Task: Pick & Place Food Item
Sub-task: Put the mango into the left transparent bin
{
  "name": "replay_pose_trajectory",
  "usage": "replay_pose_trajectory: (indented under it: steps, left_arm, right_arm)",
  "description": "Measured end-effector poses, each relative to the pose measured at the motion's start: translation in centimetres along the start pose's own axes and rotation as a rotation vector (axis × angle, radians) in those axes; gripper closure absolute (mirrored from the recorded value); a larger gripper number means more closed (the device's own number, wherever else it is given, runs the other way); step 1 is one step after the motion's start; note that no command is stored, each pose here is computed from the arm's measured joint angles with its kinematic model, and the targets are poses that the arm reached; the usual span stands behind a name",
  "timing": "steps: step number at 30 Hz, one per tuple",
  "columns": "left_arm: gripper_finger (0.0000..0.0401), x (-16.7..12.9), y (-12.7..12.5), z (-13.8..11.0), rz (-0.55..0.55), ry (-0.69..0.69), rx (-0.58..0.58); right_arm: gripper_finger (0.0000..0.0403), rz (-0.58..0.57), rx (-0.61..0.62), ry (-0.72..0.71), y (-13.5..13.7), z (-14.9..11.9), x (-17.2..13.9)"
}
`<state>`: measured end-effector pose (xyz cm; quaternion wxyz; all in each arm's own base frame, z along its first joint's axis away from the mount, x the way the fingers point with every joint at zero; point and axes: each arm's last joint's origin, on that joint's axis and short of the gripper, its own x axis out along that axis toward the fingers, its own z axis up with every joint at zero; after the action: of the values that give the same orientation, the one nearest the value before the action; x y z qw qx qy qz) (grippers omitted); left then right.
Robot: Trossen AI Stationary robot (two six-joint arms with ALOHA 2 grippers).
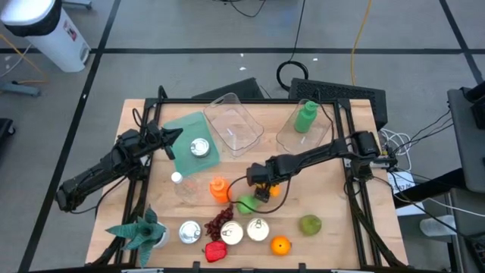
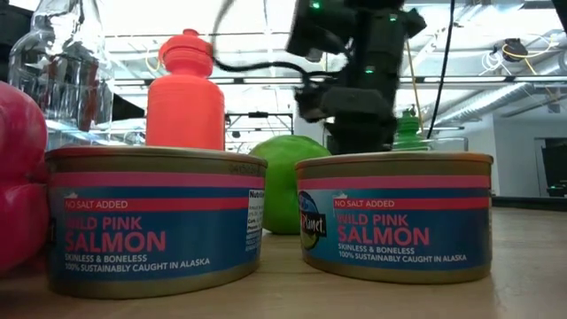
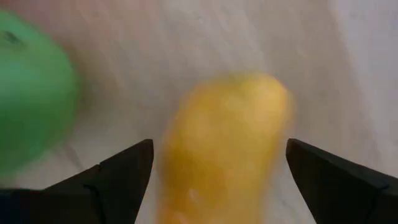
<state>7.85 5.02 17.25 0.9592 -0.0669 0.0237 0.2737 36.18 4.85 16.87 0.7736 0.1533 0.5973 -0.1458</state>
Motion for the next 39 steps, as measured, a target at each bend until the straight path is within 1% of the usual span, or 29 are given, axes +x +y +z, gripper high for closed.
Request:
replay_pose_trajectory:
  steps: [2,4,6,7,13,18,20,22,24,27,30,32,34,35,36,39]
  left_arm:
    - [0.0386,0.0,0.0,0.0,0.0,0.0,-0.003]
    - [0.0387,0.0,0.0,0.0,-0.001,0.0,-0.008]
    - [0.0386,0.0,0.0,0.0,0.0,0.0,-0.016]
    - [0.0387,0.0,0.0,0.0,-0.001,0.0,-0.019]
    - [0.0386,0.0,0.0,0.0,-0.001,0.0,-0.02]
    - [0.0387,0.0,0.0,0.0,-0.001,0.0,-0.02]
    - [0.0386,0.0,0.0,0.0,-0.001,0.0,-0.02]
    - [0.0386,0.0,0.0,0.0,-0.001,0.0,-0.02]
    - [0.0386,0.0,0.0,0.0,-0.001,0.001,-0.017]
    - [0.0386,0.0,0.0,0.0,-0.001,0.0,-0.015]
    - [0.0386,0.0,0.0,0.0,-0.001,0.0,-0.015]
    - [0.0387,0.0,0.0,0.0,-0.001,0.0,-0.014]
    - [0.0386,0.0,0.0,0.0,0.0,0.0,-0.013]
    - [0.0387,0.0,0.0,0.0,0.0,0.0,-0.013]
    - [0.0386,0.0,0.0,0.0,0.0,0.0,-0.013]
    - [0.0387,0.0,0.0,0.0,-0.001,0.0,-0.015]
  right_arm:
    - [0.0046,0.001,0.008,-0.004,-0.4,-0.1,0.6]
    - [0.0046,-0.017,0.01,0.03,-0.9,-0.5,1.2]
    - [0.0048,-0.031,-0.018,0.069,-1.2,-1.0,1.2]
    - [0.005,-0.019,-0.034,0.072,-1.2,-1.0,1.2]
    - [0.0066,0.003,-0.141,0.048,-1.0,-0.8,0.9]
    - [0.0073,0.028,-0.244,-0.013,-1.1,-0.7,-1.5]
    - [0.0073,0.036,-0.27,-0.031,-1.2,-1.0,-3.2]
    - [0.0073,0.045,-0.267,-0.047,-1.2,-1.6,-5.1]
    - [0.0073,0.036,-0.249,-0.033,-1.0,-2.7,-6.8]
    - [0.0074,-0.033,-0.2,0.003,-0.6,-4.8,-8.5]
    - [0.0074,-0.143,-0.054,0.013,-0.1,-6.7,-9.4]
    - [0.0074,-0.202,0.085,0.002,0.3,-7.7,-9.6]
    - [0.0074,-0.229,0.216,0.003,0.7,-8.5,-9.6]
    - [0.0074,-0.238,0.261,-0.001,0.9,-8.7,-9.5]
    - [0.0074,-0.254,0.285,-0.014,1.1,-8.8,-9.4]
    - [0.0074,-0.291,0.304,-0.04,1.5,-9.2,-8.9]
